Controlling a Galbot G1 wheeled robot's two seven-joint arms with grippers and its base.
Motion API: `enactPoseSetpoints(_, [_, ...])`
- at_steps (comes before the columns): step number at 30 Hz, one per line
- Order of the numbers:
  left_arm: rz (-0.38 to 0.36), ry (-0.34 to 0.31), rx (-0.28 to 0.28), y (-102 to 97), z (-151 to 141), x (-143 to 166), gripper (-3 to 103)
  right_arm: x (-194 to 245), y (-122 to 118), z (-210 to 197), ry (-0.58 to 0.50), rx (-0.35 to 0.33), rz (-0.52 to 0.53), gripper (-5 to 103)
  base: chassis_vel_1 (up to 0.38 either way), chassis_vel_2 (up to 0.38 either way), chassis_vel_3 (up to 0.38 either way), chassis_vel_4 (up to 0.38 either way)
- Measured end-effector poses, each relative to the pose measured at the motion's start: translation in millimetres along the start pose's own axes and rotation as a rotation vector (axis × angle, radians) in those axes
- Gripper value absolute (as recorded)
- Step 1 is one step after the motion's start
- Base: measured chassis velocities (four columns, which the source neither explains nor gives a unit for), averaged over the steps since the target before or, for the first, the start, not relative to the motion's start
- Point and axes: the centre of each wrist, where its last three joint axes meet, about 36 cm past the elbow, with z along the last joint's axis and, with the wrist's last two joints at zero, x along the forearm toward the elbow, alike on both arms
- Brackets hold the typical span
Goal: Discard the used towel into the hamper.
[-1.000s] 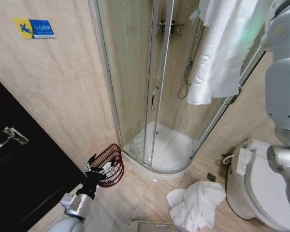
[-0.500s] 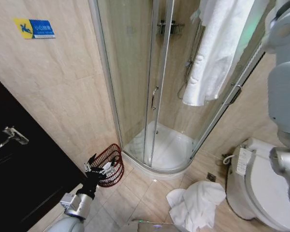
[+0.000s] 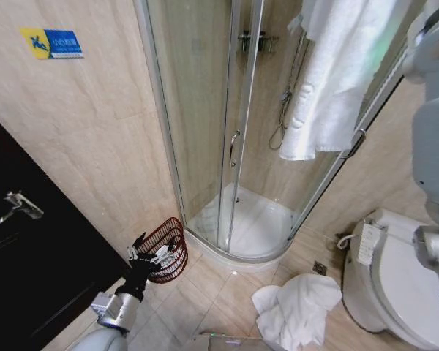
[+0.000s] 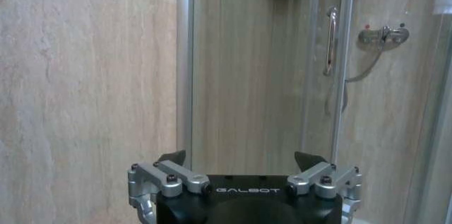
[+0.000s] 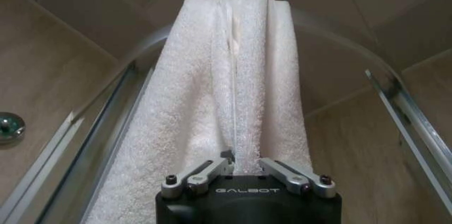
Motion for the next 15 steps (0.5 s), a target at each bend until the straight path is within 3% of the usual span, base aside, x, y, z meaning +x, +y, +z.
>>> enactPoseSetpoints(15, [0.000, 0.000, 0.000, 0.0, 0, 0, 100, 38, -19, 6, -0.020, 0.015, -0.037, 5, 0.000, 0.000, 0.000, 0.000])
